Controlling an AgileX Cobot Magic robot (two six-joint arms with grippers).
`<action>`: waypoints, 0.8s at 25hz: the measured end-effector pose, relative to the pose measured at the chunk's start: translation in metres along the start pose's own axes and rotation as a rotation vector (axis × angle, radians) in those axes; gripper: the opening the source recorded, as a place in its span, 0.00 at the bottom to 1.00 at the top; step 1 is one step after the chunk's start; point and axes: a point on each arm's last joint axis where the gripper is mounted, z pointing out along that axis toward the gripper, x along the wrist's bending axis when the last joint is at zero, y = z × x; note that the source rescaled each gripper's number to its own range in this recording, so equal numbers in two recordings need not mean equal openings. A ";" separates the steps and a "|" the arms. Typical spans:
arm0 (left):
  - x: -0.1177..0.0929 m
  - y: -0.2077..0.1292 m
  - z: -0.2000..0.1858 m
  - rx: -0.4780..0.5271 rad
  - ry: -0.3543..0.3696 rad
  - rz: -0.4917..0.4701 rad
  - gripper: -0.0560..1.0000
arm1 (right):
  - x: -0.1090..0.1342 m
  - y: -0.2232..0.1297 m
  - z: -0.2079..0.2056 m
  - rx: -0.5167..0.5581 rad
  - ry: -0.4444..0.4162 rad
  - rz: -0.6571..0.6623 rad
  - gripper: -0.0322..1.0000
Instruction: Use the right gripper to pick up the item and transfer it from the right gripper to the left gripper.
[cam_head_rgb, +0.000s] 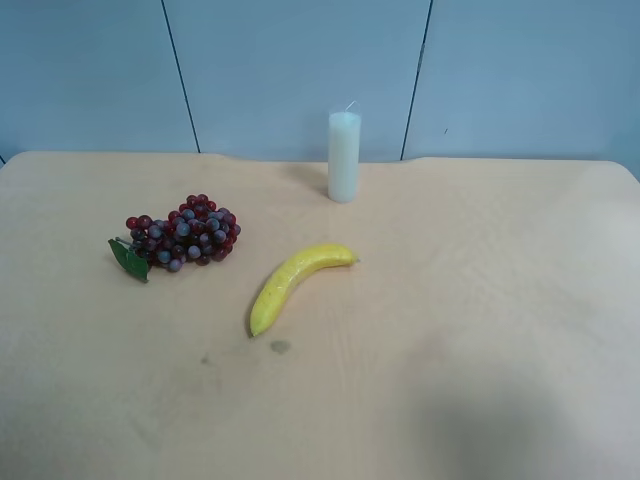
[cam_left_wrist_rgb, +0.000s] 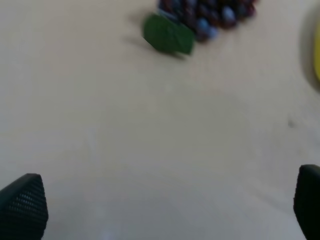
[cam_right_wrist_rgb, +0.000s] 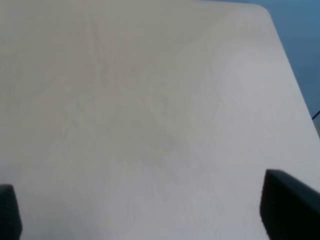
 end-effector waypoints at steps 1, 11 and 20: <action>0.000 -0.002 -0.004 -0.030 0.023 -0.014 1.00 | 0.000 0.000 0.000 0.000 0.000 0.000 0.90; 0.000 -0.007 -0.012 -0.082 0.119 -0.055 1.00 | 0.000 0.000 0.000 0.000 0.000 0.000 0.90; 0.000 -0.007 -0.012 -0.082 0.119 -0.055 1.00 | 0.001 0.000 0.000 0.000 0.010 0.005 0.90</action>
